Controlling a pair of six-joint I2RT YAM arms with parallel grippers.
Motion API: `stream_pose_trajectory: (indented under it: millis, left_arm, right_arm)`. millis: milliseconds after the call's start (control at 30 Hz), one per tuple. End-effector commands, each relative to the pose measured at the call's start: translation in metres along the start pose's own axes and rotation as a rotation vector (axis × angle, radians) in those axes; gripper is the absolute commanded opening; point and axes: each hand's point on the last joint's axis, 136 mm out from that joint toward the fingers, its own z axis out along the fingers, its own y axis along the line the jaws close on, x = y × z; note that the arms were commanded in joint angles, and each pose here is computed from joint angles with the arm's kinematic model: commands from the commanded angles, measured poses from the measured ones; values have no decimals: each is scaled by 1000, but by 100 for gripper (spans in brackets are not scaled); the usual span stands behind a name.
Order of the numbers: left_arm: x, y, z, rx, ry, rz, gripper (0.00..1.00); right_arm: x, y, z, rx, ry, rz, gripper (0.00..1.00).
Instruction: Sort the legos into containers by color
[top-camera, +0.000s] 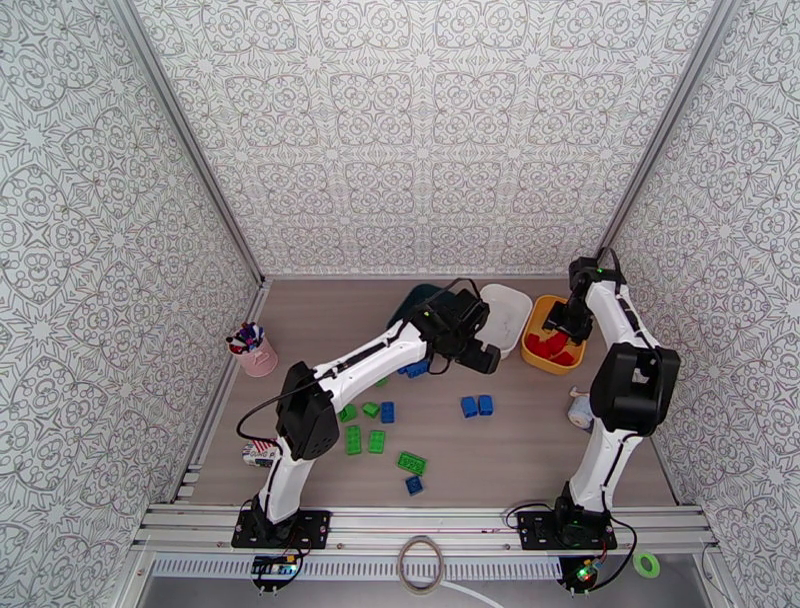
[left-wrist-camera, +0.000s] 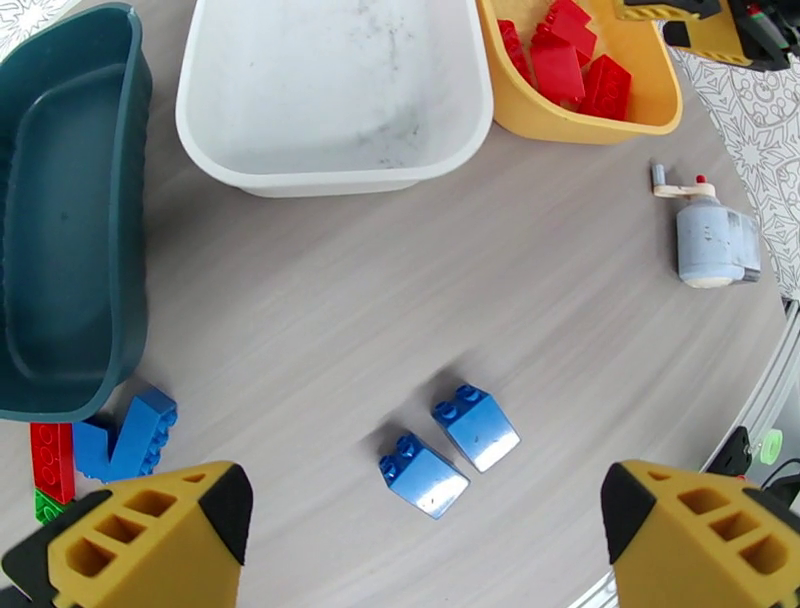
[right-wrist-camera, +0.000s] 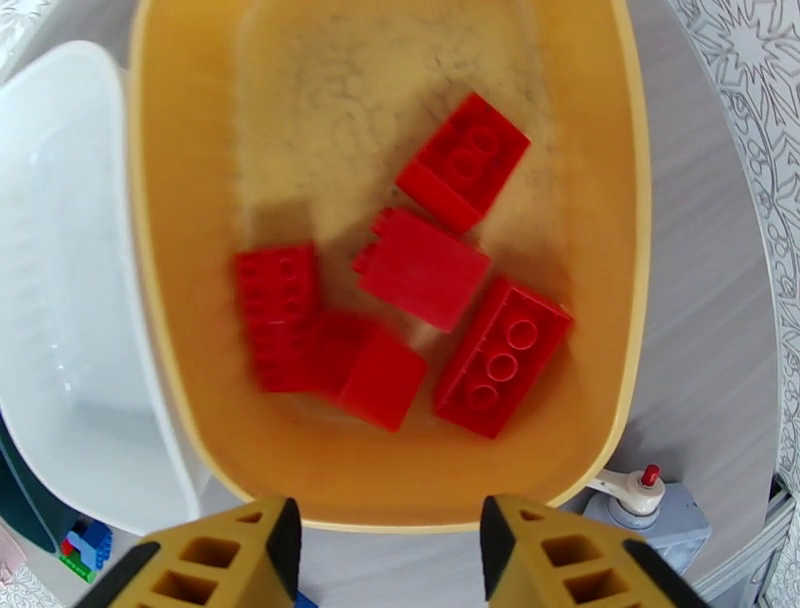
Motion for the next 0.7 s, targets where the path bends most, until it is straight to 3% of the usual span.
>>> stream_pose_trajectory:
  millis: [0,333,667]
  left_arm:
    - [-10,28,-23,-55,-60,-59,97]
    - [31,138,-56,-222,-76,-344,93]
    - [98,224,-60,-373,36,-509,89]
  right_arm:
    - [8,29,-23,-101,-25,-55,53]
    - [100,140,-35,-224,34,-351,50]
    - [223,225,-23,-279,146,-632,48]
